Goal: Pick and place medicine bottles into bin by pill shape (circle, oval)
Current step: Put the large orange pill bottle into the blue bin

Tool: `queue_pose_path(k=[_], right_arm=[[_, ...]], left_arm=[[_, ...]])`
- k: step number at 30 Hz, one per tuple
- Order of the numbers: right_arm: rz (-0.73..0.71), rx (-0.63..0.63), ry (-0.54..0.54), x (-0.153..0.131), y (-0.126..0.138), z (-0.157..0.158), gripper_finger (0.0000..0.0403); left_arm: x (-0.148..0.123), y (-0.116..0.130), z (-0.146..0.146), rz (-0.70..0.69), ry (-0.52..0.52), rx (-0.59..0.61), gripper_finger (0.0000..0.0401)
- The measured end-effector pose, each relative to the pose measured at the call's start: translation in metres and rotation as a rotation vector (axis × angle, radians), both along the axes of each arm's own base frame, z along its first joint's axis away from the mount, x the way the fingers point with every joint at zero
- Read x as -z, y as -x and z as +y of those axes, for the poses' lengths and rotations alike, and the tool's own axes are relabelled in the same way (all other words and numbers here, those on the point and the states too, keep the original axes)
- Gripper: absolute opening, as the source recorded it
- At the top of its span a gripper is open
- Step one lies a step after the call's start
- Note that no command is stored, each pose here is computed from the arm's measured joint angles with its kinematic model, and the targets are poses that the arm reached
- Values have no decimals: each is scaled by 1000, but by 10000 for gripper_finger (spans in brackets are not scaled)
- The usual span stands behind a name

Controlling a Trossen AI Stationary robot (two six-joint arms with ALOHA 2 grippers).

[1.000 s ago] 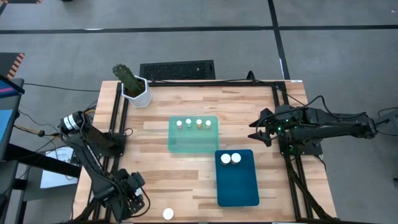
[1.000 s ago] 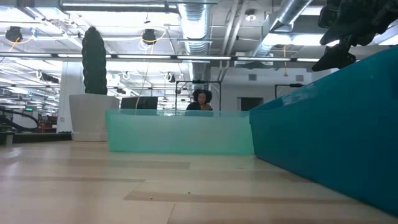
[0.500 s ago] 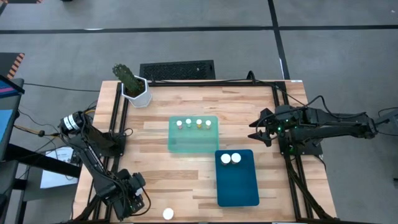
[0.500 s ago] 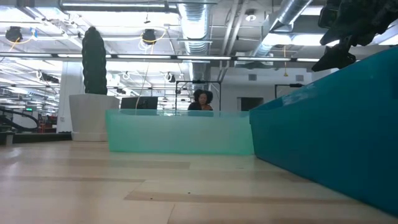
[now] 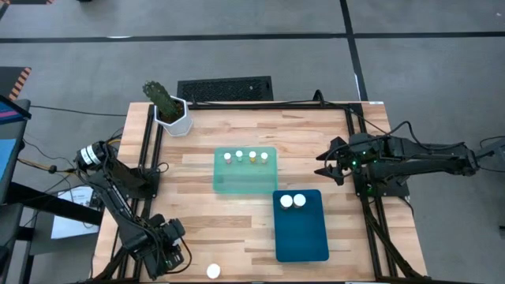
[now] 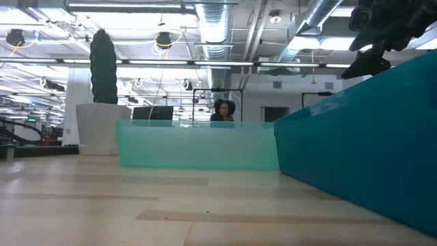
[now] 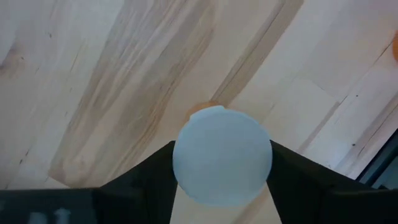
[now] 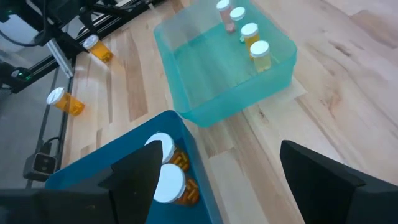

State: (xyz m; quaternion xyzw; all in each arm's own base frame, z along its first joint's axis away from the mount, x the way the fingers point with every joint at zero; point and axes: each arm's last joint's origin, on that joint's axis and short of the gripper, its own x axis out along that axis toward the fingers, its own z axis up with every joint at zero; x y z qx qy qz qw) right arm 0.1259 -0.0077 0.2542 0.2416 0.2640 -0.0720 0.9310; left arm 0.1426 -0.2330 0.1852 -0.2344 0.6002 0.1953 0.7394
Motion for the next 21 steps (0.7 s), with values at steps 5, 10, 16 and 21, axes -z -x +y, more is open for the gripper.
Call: queue_pose_path(k=[5, 10, 16, 21], right_arm=[[0, 3, 2, 0, 0, 0, 333], [0, 3, 2, 0, 0, 0, 333], [0, 5, 2, 0, 0, 0, 333], [0, 5, 2, 0, 0, 0, 333]], left_arm=[[0, -4, 2, -1, 3, -19, 207], [-6, -17, 6, -9, 28, -50, 209], [-30, -50, 13, -63, 66, -26, 206], [-55, -87, 32, -136, 77, -5, 210]])
